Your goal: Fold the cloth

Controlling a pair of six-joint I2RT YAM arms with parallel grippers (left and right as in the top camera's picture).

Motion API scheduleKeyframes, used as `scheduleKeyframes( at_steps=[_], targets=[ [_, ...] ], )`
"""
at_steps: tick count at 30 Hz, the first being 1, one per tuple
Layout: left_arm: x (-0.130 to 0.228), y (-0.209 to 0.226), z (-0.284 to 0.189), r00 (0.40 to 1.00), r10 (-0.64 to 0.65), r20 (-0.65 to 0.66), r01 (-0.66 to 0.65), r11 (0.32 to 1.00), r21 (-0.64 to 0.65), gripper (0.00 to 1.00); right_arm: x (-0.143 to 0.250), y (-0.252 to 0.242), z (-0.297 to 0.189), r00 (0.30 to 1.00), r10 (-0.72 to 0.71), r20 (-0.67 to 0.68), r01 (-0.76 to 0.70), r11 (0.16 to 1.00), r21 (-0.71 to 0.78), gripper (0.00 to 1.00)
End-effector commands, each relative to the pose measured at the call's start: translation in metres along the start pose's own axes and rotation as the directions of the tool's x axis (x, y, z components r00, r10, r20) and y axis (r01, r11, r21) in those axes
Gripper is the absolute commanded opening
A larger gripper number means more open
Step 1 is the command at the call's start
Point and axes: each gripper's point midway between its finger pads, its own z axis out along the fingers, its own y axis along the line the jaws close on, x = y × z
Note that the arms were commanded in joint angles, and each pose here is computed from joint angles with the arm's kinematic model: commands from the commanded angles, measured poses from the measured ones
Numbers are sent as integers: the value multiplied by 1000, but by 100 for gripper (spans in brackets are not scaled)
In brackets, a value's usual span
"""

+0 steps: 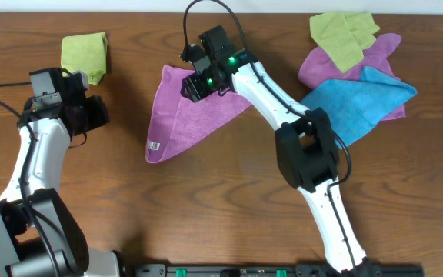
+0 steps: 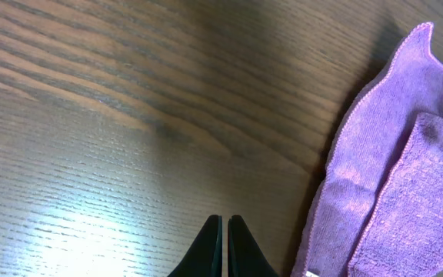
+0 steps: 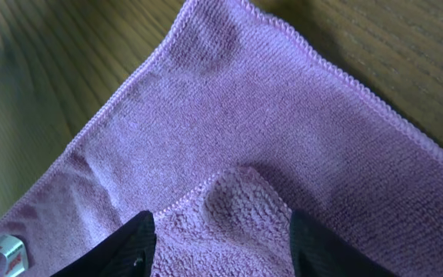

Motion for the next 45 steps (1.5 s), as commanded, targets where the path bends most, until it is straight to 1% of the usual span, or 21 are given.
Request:
scheduleKeyframes(
  at_steps=[1,11,14,19,22,26,34,39,41,43,45],
  targets=[
    [-6,-4,-7,999,25,30,-26,1000,13,6,6,-4,8,1000,25,-14,-25,1000,-14,54],
    [-7,-4,-7,999,27,34,-27,1000,14,6,20,1,24,998,13,-54,-15,1000,-23,51],
    [-7,-4,-7,999,27,34,-27,1000,14,6,20,-7,25,999,13,-53,-12,1000,15,52],
    [-6,-4,-7,999,26,33,-27,1000,14,6,7,-11,22,1000,20,-4,-20,1000,23,54],
    [-7,-4,-7,999,27,34,-27,1000,14,6,-2,-6,19,1000,11,21,-11,1000,-3,54],
    [-8,-4,-7,999,29,40,-29,999,14,6,-17,-4,13,998,-3,59,2,1000,2,55],
    [-9,-4,-7,999,30,45,-31,999,14,6,4,-1,24,1000,-13,-14,14,1000,13,54],
    [-9,-4,-7,999,30,45,-30,999,14,6,13,2,30,997,-49,-55,53,996,66,53],
    [-9,-4,-7,999,30,45,-30,999,14,6,17,3,33,995,-71,-73,77,993,89,50],
    [-9,-4,-7,999,30,44,-30,999,14,6,20,-1,34,994,-73,-87,84,988,128,42],
    [-9,-4,-7,999,30,45,-30,999,14,6,21,-2,34,993,-74,-90,86,986,139,31]
  ],
)
